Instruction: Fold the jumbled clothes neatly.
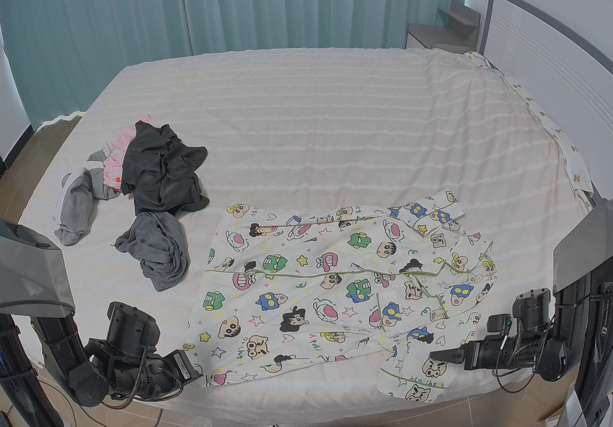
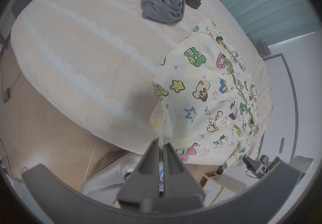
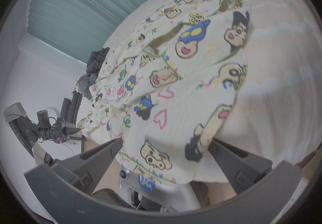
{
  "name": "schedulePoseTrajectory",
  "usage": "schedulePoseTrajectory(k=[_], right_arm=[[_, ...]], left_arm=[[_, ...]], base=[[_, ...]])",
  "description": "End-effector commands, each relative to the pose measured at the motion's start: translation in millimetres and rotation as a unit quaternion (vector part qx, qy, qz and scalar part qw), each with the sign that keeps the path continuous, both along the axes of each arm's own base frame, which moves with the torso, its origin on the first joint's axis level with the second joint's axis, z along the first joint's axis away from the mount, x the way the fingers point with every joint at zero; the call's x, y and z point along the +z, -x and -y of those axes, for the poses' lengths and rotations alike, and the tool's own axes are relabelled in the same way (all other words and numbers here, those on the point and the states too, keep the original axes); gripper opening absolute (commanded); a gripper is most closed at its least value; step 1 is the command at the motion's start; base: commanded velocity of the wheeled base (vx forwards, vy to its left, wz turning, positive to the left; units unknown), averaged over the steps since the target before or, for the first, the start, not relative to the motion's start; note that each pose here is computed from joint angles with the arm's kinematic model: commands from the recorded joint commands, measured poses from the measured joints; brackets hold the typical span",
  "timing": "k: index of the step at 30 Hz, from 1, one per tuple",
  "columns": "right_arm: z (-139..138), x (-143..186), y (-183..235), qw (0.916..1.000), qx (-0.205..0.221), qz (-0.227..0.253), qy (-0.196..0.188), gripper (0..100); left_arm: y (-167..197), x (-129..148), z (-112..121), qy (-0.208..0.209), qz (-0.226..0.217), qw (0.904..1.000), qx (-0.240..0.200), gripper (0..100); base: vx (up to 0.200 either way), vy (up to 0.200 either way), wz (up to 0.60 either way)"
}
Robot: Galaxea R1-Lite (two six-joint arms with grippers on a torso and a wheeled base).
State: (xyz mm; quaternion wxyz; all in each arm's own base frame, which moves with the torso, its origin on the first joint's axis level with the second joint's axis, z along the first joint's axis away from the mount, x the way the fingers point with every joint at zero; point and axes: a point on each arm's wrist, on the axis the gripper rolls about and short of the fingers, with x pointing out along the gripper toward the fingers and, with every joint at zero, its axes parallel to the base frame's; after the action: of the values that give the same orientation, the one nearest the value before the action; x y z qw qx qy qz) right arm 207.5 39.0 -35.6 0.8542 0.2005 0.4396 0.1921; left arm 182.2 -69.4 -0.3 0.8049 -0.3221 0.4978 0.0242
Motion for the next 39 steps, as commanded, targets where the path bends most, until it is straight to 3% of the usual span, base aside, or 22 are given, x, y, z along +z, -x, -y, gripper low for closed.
schedulePoseTrajectory(k=[1,2,12,22,39], right_arm=[[-3.0,-13.3,1.9,0.9999,0.006,-0.008,0.002,100],[-5.8,-14.8,2.3,0.9999,0.011,-0.009,0.004,0],[-10.2,-16.9,3.7,0.9997,0.015,-0.012,0.015,0],[0.5,-6.3,3.7,0.9996,-0.015,-0.012,0.020,0],[13.4,13.4,28.4,0.9956,0.005,-0.082,0.046,0]], left_arm=[[0.4,-0.4,0.0,0.000,-0.002,1.0000,0.000,0],[0.1,-0.3,0.2,0.001,-0.001,1.0000,0.000,0],[0.6,-0.1,0.3,0.000,-0.001,1.0000,0.000,0],[5.2,0.1,-1.6,-0.007,-0.004,1.0000,-0.002,0],[14.8,-3.4,-5.0,-0.022,-0.019,0.9994,-0.015,0]], base=[[0.000,0.000,0.00],[0.000,0.000,0.00],[0.000,0.000,0.00],[0.000,0.000,0.00],[0.000,0.000,0.00]])
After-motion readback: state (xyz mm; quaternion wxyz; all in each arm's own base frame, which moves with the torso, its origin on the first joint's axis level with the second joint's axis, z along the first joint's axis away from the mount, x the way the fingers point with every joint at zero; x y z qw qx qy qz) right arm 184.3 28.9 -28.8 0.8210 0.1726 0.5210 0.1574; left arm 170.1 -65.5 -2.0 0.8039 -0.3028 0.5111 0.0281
